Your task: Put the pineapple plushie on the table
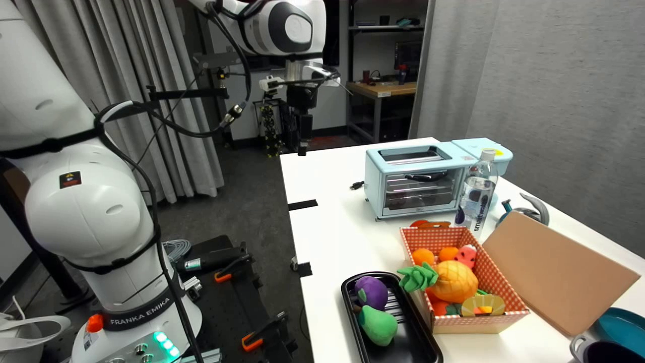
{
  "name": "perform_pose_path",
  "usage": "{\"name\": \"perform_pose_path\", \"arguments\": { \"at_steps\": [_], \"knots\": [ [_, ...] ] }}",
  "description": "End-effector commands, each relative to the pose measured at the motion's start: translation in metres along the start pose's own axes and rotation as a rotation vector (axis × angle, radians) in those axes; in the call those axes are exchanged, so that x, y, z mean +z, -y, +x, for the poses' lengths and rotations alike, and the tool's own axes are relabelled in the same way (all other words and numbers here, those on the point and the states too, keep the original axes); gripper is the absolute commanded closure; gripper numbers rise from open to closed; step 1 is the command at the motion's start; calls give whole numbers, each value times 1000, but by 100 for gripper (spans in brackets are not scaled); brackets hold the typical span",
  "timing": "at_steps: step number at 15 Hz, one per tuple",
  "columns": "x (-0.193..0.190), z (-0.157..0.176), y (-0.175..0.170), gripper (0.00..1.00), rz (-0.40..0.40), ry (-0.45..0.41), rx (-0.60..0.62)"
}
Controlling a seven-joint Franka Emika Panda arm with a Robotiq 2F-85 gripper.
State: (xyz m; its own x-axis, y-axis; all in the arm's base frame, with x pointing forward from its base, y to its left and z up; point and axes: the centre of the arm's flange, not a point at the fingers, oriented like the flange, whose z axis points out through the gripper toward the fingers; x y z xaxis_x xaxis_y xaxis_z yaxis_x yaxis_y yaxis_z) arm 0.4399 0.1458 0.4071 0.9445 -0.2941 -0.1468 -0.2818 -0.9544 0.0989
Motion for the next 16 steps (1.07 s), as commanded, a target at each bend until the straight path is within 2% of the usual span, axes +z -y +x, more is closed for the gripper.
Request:
{"name": "perform_pose_path", "arguments": {
  "at_steps": [1, 4, 6, 16],
  "knots": [
    [8, 59, -32, 0, 46, 6, 125],
    [18, 105, -89, 0, 93, 23, 278],
    [26, 124, -127, 0, 119, 37, 379],
    [73, 187, -227, 0, 205, 115, 648]
  ]
}}
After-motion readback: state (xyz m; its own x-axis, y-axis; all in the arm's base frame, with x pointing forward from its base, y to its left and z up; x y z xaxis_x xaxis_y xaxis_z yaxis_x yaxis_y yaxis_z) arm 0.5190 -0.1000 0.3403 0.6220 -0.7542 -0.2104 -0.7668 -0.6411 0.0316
